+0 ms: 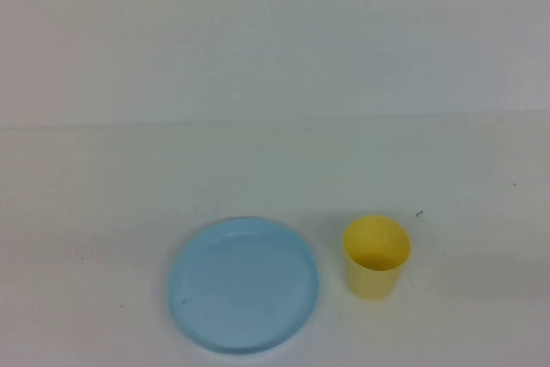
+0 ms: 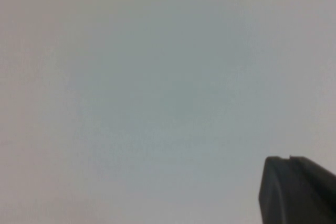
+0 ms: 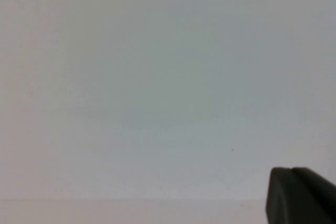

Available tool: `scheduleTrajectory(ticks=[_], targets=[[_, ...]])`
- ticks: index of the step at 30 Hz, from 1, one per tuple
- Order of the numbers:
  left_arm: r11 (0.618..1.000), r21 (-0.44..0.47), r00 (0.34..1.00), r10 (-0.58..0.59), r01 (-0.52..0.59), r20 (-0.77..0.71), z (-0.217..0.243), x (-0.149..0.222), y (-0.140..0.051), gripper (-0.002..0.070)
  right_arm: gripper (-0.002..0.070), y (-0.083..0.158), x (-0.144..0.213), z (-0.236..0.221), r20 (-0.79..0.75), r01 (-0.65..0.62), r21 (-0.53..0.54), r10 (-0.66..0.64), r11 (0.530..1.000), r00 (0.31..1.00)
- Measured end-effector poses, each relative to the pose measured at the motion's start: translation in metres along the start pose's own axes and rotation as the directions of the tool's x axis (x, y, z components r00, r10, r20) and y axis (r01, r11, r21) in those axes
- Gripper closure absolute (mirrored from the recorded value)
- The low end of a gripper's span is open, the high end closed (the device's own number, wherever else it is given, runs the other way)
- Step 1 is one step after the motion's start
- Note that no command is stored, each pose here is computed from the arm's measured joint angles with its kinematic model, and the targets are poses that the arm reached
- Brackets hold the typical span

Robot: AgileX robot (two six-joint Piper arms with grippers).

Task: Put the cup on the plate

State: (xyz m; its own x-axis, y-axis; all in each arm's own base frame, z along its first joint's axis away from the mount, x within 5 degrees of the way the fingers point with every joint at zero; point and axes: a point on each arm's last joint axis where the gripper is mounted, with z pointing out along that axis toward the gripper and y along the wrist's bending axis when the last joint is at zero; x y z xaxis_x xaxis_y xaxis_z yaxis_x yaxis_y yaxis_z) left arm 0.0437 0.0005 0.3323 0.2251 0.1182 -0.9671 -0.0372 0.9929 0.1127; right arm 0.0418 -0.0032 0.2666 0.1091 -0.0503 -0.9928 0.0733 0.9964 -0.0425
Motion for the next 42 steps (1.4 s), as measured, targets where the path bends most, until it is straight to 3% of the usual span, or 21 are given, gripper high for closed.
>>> scheduleTrajectory(ticks=[2, 6, 9, 14, 16, 19, 21, 22, 27, 30, 34, 42], targets=[[0.999, 0.011, 0.989, -0.037, 0.039, -0.144, 0.013, -0.008, 0.001, 0.0673, 0.0674, -0.001, -0.016, 0.002, -0.035, 0.014, 0.002, -0.014, 1.0, 0.999], [0.993, 0.011, 0.899, -0.098, 0.114, -0.426, 0.044, 0.002, -0.001, 0.0673, 0.0674, -0.002, -0.033, 0.02, -0.248, 0.027, -0.006, -0.027, 1.0, 0.968], [0.945, -0.056, 0.778, -0.299, 0.323, -0.553, 0.067, 0.021, -0.009, 0.0673, 0.0674, -0.001, -0.035, 0.037, -0.426, 0.02, -0.03, -0.031, 0.999, 0.904], [0.926, 0.051, 0.63, -0.213, 0.374, -0.746, 0.096, 0.056, -0.028, 0.0661, 0.0674, 0.009, -0.027, 0.058, -0.576, -0.06, -0.125, -0.023, 0.99, 0.817], [0.898, 0.139, 0.603, -0.159, 0.417, -0.782, 0.106, 0.065, -0.038, 0.0578, 0.0674, 0.016, -0.024, 0.059, -0.611, -0.106, -0.185, -0.03, 0.977, 0.791], [0.829, 0.285, 0.608, -0.082, 0.482, -0.79, 0.118, 0.073, -0.052, 0.0347, 0.0674, 0.025, -0.02, 0.056, -0.642, -0.121, -0.305, -0.11, 0.945, 0.758], [0.796, 0.335, 0.62, -0.064, 0.504, -0.782, 0.127, 0.078, -0.058, 0.0196, 0.0674, 0.03, -0.018, 0.052, -0.662, -0.139, -0.364, -0.151, 0.921, 0.734], [0.794, 0.337, 0.618, -0.061, 0.506, -0.784, 0.132, 0.082, -0.058, 0.0164, 0.0674, 0.032, -0.016, 0.049, -0.675, -0.15, -0.39, -0.171, 0.909, 0.717], [0.788, 0.339, 0.539, 0.012, 0.513, -0.842, 0.156, 0.106, -0.063, 0.0206, 0.0674, 0.035, -0.015, 0.044, -0.699, -0.173, -0.436, -0.212, 0.883, 0.683], [0.769, 0.359, 0.508, 0.052, 0.529, -0.86, 0.171, 0.116, -0.077, 0.0227, 0.0674, 0.036, -0.015, 0.042, -0.705, -0.182, -0.444, -0.217, 0.878, 0.675], [0.805, 0.347, 0.505, 0.07, 0.481, -0.861, 0.193, 0.135, -0.096, 0.0247, 0.0674, 0.036, -0.015, 0.042, -0.707, -0.184, -0.445, -0.217, 0.877, 0.673], [0.828, 0.348, 0.329, 0.212, 0.441, -0.92, 0.217, 0.178, -0.111, 0.0247, 0.0674, 0.039, -0.013, 0.038, -0.731, -0.22, -0.459, -0.225, 0.861, 0.645]])
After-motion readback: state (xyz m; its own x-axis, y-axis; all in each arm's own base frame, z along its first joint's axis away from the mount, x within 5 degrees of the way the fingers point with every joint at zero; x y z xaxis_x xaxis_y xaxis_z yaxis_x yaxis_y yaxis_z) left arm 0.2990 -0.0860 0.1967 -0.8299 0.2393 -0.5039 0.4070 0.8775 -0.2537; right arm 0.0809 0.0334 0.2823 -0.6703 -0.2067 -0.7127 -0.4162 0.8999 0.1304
